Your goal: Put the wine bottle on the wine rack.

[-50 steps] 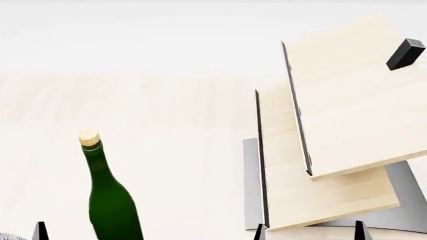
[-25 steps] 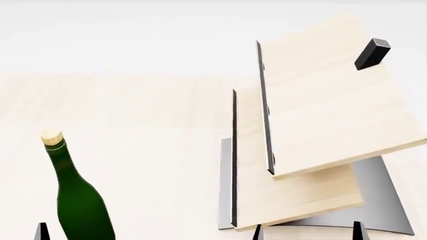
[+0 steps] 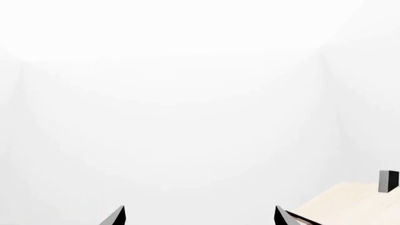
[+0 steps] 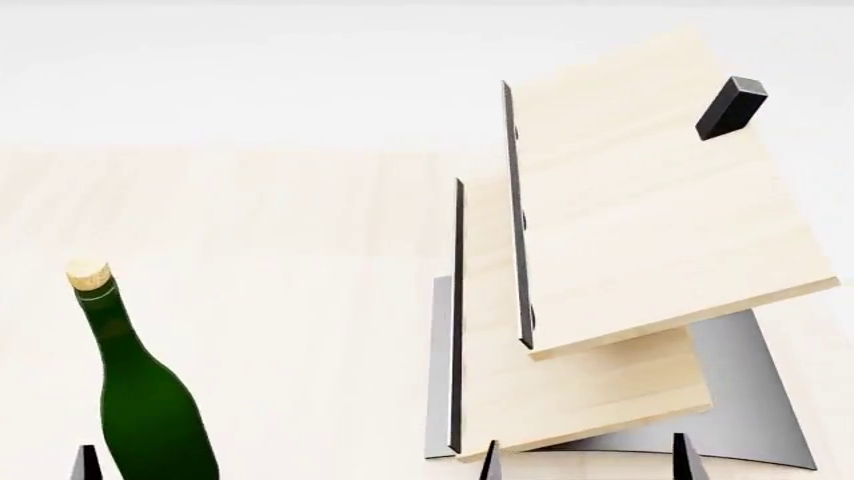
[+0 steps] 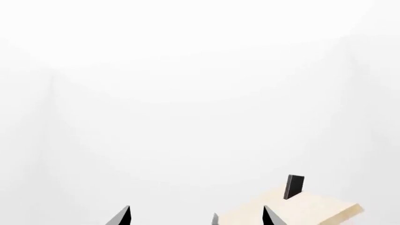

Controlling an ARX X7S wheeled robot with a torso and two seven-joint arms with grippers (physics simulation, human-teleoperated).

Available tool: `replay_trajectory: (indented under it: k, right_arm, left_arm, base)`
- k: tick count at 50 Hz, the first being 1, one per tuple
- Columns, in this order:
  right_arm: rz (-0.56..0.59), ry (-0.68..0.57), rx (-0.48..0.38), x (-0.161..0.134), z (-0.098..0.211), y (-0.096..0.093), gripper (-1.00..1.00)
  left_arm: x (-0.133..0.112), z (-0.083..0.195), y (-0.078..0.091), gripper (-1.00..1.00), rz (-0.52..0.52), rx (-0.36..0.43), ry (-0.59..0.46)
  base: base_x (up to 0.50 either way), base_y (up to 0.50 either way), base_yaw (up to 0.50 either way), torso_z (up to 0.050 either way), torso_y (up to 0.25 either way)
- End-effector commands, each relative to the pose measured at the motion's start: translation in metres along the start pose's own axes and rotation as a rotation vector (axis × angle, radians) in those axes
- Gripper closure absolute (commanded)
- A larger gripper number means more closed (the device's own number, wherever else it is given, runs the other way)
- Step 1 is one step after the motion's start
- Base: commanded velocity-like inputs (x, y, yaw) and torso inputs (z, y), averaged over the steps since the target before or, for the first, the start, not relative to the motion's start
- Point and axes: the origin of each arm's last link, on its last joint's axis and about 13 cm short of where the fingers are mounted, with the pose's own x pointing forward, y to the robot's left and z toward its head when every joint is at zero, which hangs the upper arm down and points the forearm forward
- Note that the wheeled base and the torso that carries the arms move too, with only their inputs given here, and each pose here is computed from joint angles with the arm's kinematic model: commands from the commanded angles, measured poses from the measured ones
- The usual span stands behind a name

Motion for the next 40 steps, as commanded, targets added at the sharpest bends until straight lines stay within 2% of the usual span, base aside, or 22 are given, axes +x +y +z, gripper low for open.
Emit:
replay_trajectory:
  k: [1, 4, 8, 12, 15, 17, 18, 20, 22, 27, 28, 30, 31, 33, 35, 36, 37, 38, 39, 40]
  right_arm:
    - [-0.029, 0.007, -0.037, 0.013, 0.0, 0.004, -1.0]
    - [-0.028, -0.001, -0.012, 0.02, 0.004, 0.005, -1.0]
    - [-0.022, -0.021, -0.033, 0.034, 0.006, 0.007, -1.0]
    - [-0.015, -0.044, -0.015, 0.05, 0.012, 0.01, -1.0]
    - [0.036, -0.009, -0.013, 0.063, 0.013, 0.012, -1.0]
    - [0.026, 0.007, -0.032, 0.072, 0.012, 0.014, -1.0]
    - [-0.037, 0.018, -0.083, 0.079, 0.013, 0.015, -1.0]
    - [-0.069, 0.008, -0.1, 0.084, 0.016, 0.015, -1.0]
    - [-0.039, -0.011, -0.127, 0.092, 0.019, 0.016, -1.0]
    - [-0.021, -0.016, -0.112, 0.108, 0.028, 0.015, -1.0]
    - [0.024, -0.022, -0.093, 0.111, 0.031, 0.016, -1.0]
    - [0.047, 0.053, -0.069, 0.116, 0.03, 0.015, -1.0]
    - [0.103, 0.09, -0.124, 0.12, 0.027, 0.016, -1.0]
    - [0.139, 0.094, -0.095, 0.126, 0.026, 0.017, -1.0]
    - [0.171, 0.117, -0.128, 0.135, 0.022, 0.016, -1.0]
    - [0.187, 0.136, -0.096, 0.137, 0.021, 0.016, -1.0]
    - [0.2, 0.108, -0.1, 0.141, 0.02, 0.016, -1.0]
    - [0.204, 0.126, -0.105, 0.142, 0.019, 0.016, -1.0]
    - [0.274, 0.175, -0.148, 0.143, 0.014, 0.016, -1.0]
    - [0.274, 0.176, -0.175, 0.144, 0.013, 0.016, -1.0]
  left_arm:
    - [-0.001, -0.001, -0.001, -1.0, -0.002, 0.001, 0.003]
    - [-0.001, 0.0, -0.001, -1.0, -0.005, 0.001, 0.002]
    - [-0.001, -0.001, -0.001, -1.0, -0.005, 0.003, 0.004]
    - [-0.001, 0.0, -0.001, -1.0, -0.006, 0.003, 0.001]
    - [-0.001, -0.001, -0.001, -1.0, -0.004, 0.004, 0.001]
    - [-0.001, -0.001, -0.001, -1.0, -0.003, 0.002, 0.001]
    - [-0.001, -0.001, -0.001, -1.0, -0.002, 0.002, 0.0]
    - [-0.001, -0.001, -0.001, -1.0, -0.001, 0.002, 0.0]
    - [-0.001, -0.001, -0.001, -1.0, -0.002, 0.001, 0.0]
    - [0.0, 0.0, 0.0, -1.0, 0.001, 0.002, -0.001]
    - [0.0, 0.0, 0.0, -1.0, 0.002, 0.002, -0.001]
    - [0.0, 0.0, 0.0, -1.0, 0.002, 0.002, -0.002]
    - [0.0, 0.0, 0.0, -1.0, 0.001, 0.002, -0.002]
    - [0.0, 0.0, 0.0, -1.0, 0.001, 0.002, -0.002]
    - [0.0, 0.0, 0.0, -1.0, 0.002, 0.003, -0.002]
    - [0.0, 0.0, 0.0, -1.0, 0.002, 0.004, -0.003]
    - [0.0, -0.001, 0.0, -1.0, 0.003, 0.003, -0.002]
    - [0.0, -0.001, 0.001, -1.0, 0.004, 0.004, -0.003]
    - [0.001, -0.001, 0.001, -1.0, 0.005, 0.004, -0.003]
    - [0.001, -0.001, 0.001, -1.0, 0.005, 0.005, -0.003]
  base:
    - [0.0, 0.0, 0.0, 0.0, 0.0]
    - [0.0, 0.0, 0.0, 0.0, 0.0]
    - [0.0, 0.0, 0.0, 0.0, 0.0]
    - [0.0, 0.0, 0.0, 0.0, 0.0]
    - [0.0, 0.0, 0.0, 0.0, 0.0]
    - [0.0, 0.0, 0.0, 0.0, 0.0]
    - [0.0, 0.0, 0.0, 0.0, 0.0]
    - [0.0, 0.0, 0.0, 0.0, 0.0]
    - [0.0, 0.0, 0.0, 0.0, 0.0]
    - [0.0, 0.0, 0.0, 0.0, 0.0]
    - [0.0, 0.0, 0.0, 0.0, 0.0]
    - [0.0, 0.0, 0.0, 0.0, 0.0]
    - [0.0, 0.0, 0.0, 0.0, 0.0]
    - [0.0, 0.0, 0.0, 0.0, 0.0]
    - [0.0, 0.0, 0.0, 0.0, 0.0]
    - [0.0, 0.0, 0.0, 0.0, 0.0]
    - [0.0, 0.0, 0.0, 0.0, 0.0]
    - [0.0, 0.0, 0.0, 0.0, 0.0]
    - [0.0, 0.0, 0.0, 0.0, 0.0]
    - [0.0, 0.0, 0.0, 0.0, 0.0]
